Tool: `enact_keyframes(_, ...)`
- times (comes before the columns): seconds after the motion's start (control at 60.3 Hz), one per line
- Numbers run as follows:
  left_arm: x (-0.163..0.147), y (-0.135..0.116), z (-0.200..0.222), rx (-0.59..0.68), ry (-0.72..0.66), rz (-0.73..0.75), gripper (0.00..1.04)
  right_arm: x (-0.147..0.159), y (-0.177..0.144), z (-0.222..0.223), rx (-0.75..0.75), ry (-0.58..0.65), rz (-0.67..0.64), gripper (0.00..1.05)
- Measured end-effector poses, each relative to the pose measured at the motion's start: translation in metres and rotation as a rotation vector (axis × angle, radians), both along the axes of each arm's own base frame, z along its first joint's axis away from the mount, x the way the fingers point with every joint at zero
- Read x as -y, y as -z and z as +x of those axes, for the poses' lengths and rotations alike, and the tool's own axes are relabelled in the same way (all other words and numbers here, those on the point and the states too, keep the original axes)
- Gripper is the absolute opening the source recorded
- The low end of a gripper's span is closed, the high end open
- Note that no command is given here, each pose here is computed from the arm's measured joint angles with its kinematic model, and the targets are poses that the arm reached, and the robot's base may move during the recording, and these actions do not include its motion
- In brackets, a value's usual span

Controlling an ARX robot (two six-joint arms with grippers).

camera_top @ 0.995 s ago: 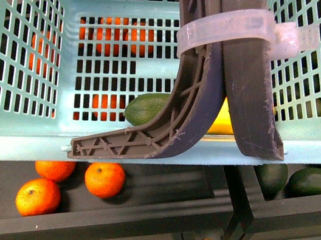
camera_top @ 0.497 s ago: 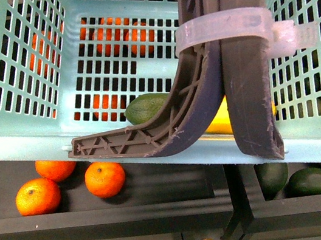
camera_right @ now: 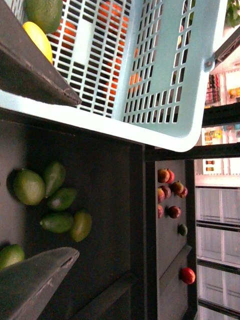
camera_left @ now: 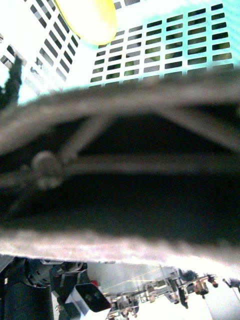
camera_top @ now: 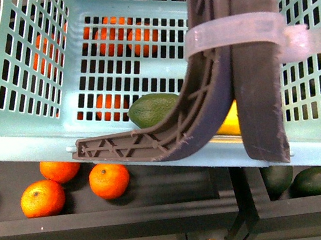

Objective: Pick mango and avocado into basket

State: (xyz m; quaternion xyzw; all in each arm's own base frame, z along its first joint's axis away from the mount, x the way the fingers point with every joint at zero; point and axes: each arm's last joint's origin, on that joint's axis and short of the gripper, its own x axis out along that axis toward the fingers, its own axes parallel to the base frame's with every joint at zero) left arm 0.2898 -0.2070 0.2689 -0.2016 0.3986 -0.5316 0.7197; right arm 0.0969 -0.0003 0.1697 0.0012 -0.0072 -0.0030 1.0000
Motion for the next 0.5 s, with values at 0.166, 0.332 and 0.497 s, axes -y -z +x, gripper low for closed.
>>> enact_keyframes(0.166,0.0008,0.0,-0.0007,-0.011,0.009,-0.006,0.11,0.0,0.0001,0.0,0.0,-0.001,0.0,0.96)
enact_keyframes(0.332,0.0004,0.0,-0.0005,-0.003,0.011,-0.005,0.11,-0.0001,0.0001,0.0,-0.002,-0.002,0.0,0.96)
enact_keyframes(0.497,-0.001,0.0004,0.001,-0.005,-0.008,0.002,0.11,-0.0001,0.0001,-0.0001,-0.001,-0.002,0.0,0.96)
